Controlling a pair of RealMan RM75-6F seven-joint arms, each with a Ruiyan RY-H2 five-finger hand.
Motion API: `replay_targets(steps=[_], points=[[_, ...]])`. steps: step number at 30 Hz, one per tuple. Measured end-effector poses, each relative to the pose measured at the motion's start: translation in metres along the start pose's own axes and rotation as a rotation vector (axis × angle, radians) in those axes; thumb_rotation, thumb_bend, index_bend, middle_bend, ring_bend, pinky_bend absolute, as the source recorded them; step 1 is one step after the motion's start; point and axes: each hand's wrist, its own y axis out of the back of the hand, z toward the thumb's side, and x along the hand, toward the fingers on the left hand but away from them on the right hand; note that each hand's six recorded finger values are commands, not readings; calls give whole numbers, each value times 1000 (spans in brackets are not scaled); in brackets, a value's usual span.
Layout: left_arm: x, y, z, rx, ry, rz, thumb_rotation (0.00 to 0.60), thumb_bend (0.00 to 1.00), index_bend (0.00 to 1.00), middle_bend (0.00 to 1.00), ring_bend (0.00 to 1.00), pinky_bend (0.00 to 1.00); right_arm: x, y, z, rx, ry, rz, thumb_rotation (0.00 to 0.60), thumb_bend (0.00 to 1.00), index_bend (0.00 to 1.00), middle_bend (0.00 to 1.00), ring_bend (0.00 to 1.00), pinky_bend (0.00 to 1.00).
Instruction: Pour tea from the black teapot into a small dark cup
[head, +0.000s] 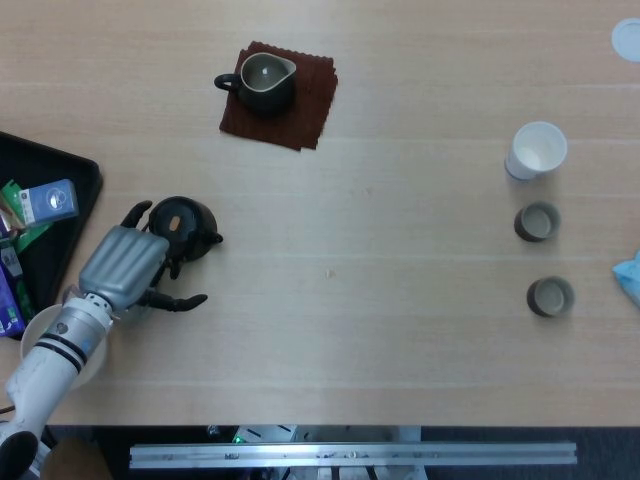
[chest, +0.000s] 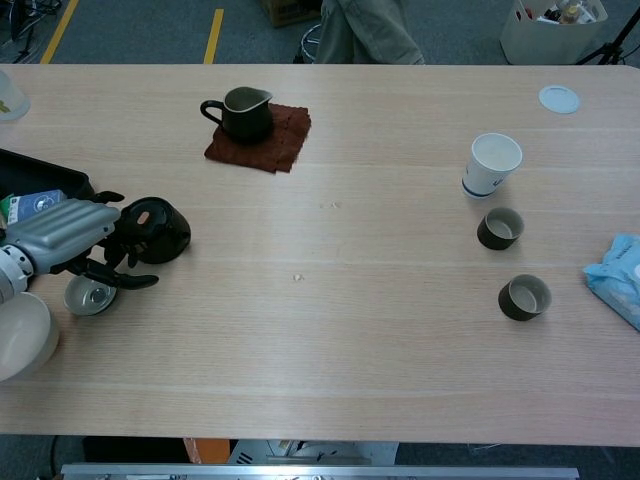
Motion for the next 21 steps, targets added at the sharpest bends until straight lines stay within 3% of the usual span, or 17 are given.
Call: replay_targets(steps=[6, 10, 21], points=[[5, 2, 5, -15, -6, -6, 222, 129, 705, 820, 635, 0, 0, 2, -2, -3, -8, -12, 600, 63, 183, 229, 100, 146], [9, 4, 7, -32, -4, 3, 152, 130, 784, 866, 685, 0, 0, 2, -3, -3, -9, -13, 600, 64, 183, 229, 100, 146], [20, 12, 6, -93, 27, 82, 108, 130, 934, 946, 770, 0, -3, 1, -5, -4, -12, -11, 600, 63, 183, 229, 100, 146]])
